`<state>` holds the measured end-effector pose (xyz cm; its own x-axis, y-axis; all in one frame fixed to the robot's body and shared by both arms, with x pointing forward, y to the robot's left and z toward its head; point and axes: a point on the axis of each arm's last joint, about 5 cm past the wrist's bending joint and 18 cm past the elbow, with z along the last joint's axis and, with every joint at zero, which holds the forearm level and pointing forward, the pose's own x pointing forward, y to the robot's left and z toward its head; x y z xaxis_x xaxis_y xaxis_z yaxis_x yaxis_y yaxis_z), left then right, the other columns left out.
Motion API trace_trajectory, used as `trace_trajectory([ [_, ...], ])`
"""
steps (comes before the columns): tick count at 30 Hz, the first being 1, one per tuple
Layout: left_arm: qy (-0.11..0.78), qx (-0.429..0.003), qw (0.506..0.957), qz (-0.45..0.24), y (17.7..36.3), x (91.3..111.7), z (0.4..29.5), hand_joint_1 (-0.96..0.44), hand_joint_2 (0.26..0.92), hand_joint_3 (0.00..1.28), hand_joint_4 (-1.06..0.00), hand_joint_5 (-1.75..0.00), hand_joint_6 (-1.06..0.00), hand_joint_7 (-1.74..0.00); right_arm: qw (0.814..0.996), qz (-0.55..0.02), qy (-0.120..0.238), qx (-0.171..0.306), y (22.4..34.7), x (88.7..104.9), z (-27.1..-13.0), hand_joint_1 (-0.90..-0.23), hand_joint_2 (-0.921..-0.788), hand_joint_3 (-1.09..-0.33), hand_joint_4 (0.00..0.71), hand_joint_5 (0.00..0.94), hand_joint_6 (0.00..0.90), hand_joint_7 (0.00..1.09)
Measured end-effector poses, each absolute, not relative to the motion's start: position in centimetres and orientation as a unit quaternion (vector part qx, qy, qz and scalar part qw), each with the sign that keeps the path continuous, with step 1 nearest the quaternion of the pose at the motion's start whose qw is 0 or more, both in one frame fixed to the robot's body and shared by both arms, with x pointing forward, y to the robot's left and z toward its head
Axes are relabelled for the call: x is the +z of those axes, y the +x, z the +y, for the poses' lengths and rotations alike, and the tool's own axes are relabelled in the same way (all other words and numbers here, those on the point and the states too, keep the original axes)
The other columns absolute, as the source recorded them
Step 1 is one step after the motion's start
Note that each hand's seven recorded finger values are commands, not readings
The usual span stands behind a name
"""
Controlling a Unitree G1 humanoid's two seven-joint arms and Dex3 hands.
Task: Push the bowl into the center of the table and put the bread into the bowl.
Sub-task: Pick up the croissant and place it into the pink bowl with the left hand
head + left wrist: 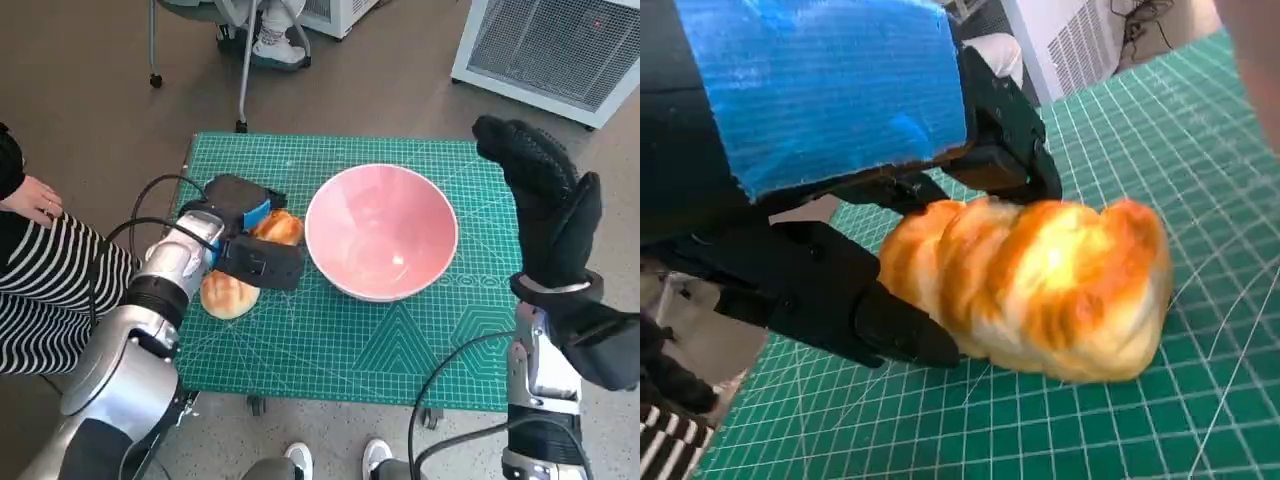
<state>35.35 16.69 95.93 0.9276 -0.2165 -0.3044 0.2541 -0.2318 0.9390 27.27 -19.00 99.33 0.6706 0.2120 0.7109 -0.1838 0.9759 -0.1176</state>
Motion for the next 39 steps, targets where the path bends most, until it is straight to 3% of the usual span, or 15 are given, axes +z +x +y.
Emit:
trace_trajectory([
  [1, 0.762, -0.190, 0.619, 0.012, 35.35, 95.92, 16.69, -0.25, 0.877, 0.05, -0.87, -0.16, -0.69, -0.75, 0.914, -0.391, -0.018, 0.108, 27.27, 99.32, -19.00, -0.749, -0.921, -0.810, 0.165, 0.000, 0.076, 0.48],
  [2, 0.763, -0.189, 0.618, 0.010, 35.35, 95.91, 16.69, -0.16, 0.893, 0.06, -0.80, -0.51, -0.65, -0.94, 0.914, -0.391, -0.018, 0.108, 27.27, 99.32, -19.01, -0.749, -0.921, -0.810, 0.165, 0.000, 0.075, 0.48],
  [5, 0.764, -0.188, 0.617, 0.008, 35.33, 95.87, 16.69, -0.05, 0.912, 0.09, -0.71, -0.94, -0.59, -1.16, 0.914, -0.391, -0.018, 0.108, 27.26, 99.31, -19.01, -0.749, -0.921, -0.810, 0.164, 0.000, 0.075, 0.48],
  [8, 0.764, -0.186, 0.617, 0.006, 35.31, 95.82, 16.70, -0.02, 0.918, 0.09, -0.70, -1.09, -0.58, -1.19, 0.914, -0.391, -0.018, 0.108, 27.26, 99.31, -19.01, -0.749, -0.921, -0.809, 0.164, 0.000, 0.075, 0.48],
  [17, 0.762, -0.184, 0.620, -0.002, 35.21, 95.62, 16.77, 0.00, 0.920, 0.07, -0.72, -1.18, -0.59, -1.15, 0.914, -0.391, -0.018, 0.108, 27.26, 99.29, -19.01, -0.749, -0.921, -0.809, 0.165, 0.000, 0.076, 0.48],
  [39, 0.742, -0.177, 0.646, -0.006, 35.26, 95.98, 17.29, 0.00, 0.921, 0.06, -0.71, -1.14, -0.62, -1.17, 0.916, -0.387, -0.013, 0.110, 27.33, 99.10, -18.87, -0.746, -0.921, -0.810, 0.168, 0.002, 0.074, 0.48],
])
